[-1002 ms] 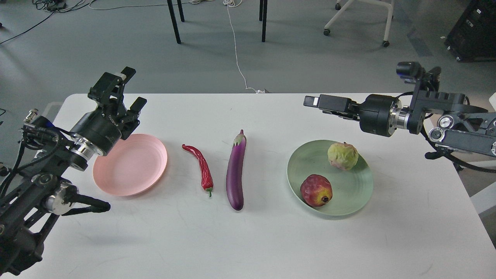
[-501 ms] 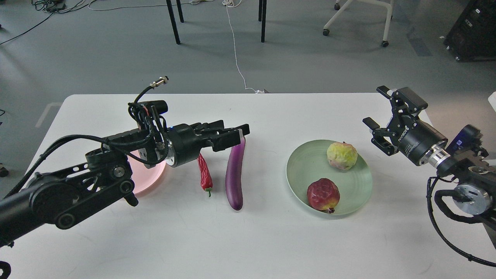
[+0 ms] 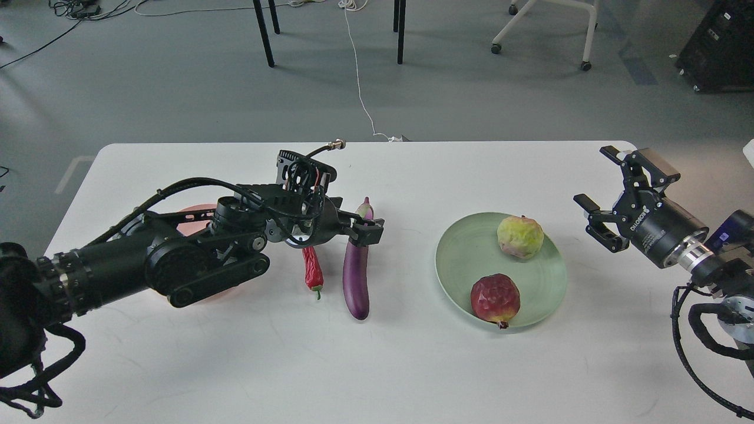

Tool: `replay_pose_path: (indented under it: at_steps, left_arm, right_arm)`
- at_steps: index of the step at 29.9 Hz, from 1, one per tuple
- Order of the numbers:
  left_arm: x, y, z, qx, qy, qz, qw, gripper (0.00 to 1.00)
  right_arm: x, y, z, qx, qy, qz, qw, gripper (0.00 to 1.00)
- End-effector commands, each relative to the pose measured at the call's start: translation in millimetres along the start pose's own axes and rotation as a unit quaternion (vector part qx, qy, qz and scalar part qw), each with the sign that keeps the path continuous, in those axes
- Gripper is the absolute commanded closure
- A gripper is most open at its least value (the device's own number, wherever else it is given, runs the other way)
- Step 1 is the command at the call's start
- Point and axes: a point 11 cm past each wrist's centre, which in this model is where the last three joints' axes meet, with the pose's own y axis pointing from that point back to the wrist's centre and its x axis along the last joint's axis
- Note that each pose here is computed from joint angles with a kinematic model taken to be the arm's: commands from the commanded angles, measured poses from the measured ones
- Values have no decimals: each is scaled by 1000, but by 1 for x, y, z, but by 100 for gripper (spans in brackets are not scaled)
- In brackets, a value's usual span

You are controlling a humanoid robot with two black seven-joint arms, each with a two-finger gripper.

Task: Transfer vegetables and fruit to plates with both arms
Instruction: 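Reach the left gripper over to the purple eggplant and grasp it, then carry the eggplant onto the pink plate and release it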

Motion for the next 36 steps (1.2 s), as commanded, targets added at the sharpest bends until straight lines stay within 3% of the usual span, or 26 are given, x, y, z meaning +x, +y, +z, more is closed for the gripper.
replay_pose_path:
  at_steps: [1,7,19,25,29,34,36]
  left_arm:
    - [-6,-8,5,3,3,-11,1000,1]
    - [-17,-19,16,0,11,-21,1000,2]
    - [-38,-22,2,26,28,-40,998,7]
    - [-40,-27,15,13,31,-41,999,36]
    - [-38,-29,19,14,33,-39,999,73]
    - [-32,-27,20,23,34,-31,999,90]
    - [-23,-25,19,23,36,-21,999,90]
  right_arm:
    - [-1,-1,0,1,-1,-2,1000,3]
    - [-1,-1,-1,2,-1,-1,1000,3]
    - [-1,-1,-1,3,-2,-2,1000,3]
    - [-2,-3,-2,6,-2,-2,1000,3]
    - [-2,-3,-3,6,-2,-1,1000,3]
    - [-3,-3,-2,6,-3,-3,1000,3]
    - [-3,-3,-2,6,-3,-2,1000,3]
